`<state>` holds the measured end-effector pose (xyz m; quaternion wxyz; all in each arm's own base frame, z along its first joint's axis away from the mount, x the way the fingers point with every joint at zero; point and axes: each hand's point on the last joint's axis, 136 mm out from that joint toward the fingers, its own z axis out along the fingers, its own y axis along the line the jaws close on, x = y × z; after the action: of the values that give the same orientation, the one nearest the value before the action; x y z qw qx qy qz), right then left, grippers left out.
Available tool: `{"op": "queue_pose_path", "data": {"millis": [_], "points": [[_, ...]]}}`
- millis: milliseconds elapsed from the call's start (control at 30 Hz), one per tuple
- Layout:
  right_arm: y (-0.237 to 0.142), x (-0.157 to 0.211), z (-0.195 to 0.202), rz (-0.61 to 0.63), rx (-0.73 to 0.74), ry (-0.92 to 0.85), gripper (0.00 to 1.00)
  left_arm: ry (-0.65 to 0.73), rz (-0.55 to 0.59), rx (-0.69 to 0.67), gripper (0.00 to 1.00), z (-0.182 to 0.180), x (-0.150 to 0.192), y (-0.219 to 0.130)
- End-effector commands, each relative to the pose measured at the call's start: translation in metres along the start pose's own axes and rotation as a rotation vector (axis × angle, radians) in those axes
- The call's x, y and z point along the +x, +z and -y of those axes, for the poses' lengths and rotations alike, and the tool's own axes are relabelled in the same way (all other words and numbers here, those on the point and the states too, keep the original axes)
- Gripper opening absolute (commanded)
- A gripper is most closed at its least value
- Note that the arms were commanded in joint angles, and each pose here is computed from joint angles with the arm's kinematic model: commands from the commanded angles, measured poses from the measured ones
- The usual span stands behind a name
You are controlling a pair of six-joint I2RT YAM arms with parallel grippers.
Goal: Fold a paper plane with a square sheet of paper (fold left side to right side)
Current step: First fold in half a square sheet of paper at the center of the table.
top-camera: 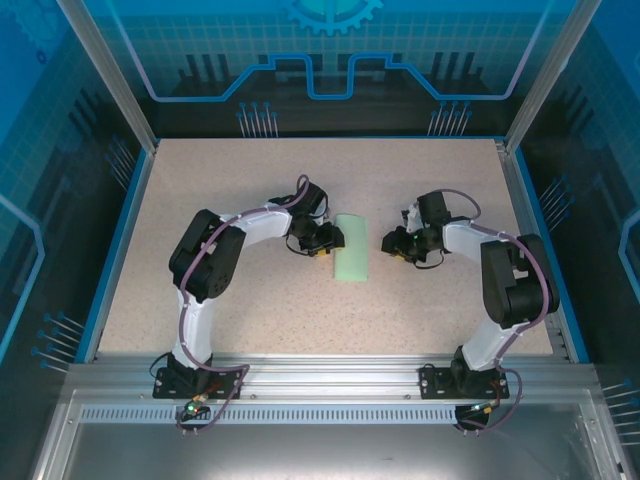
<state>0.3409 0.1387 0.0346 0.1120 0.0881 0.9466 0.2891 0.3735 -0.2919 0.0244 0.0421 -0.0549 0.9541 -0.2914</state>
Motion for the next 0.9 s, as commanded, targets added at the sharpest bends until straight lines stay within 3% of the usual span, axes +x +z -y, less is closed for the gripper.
{"op": "queue_pose_path", "data": {"millis": [0,867], "points": [[-0.010,-0.002,0.003,0.018,0.002,0.000,0.35,0.013,-0.032,-0.052,0.46,-0.009,0.005,0.011],[-0.009,0.000,0.001,0.012,-0.014,0.004,0.36,0.071,-0.086,-0.120,0.47,-0.011,0.013,0.024]]}}
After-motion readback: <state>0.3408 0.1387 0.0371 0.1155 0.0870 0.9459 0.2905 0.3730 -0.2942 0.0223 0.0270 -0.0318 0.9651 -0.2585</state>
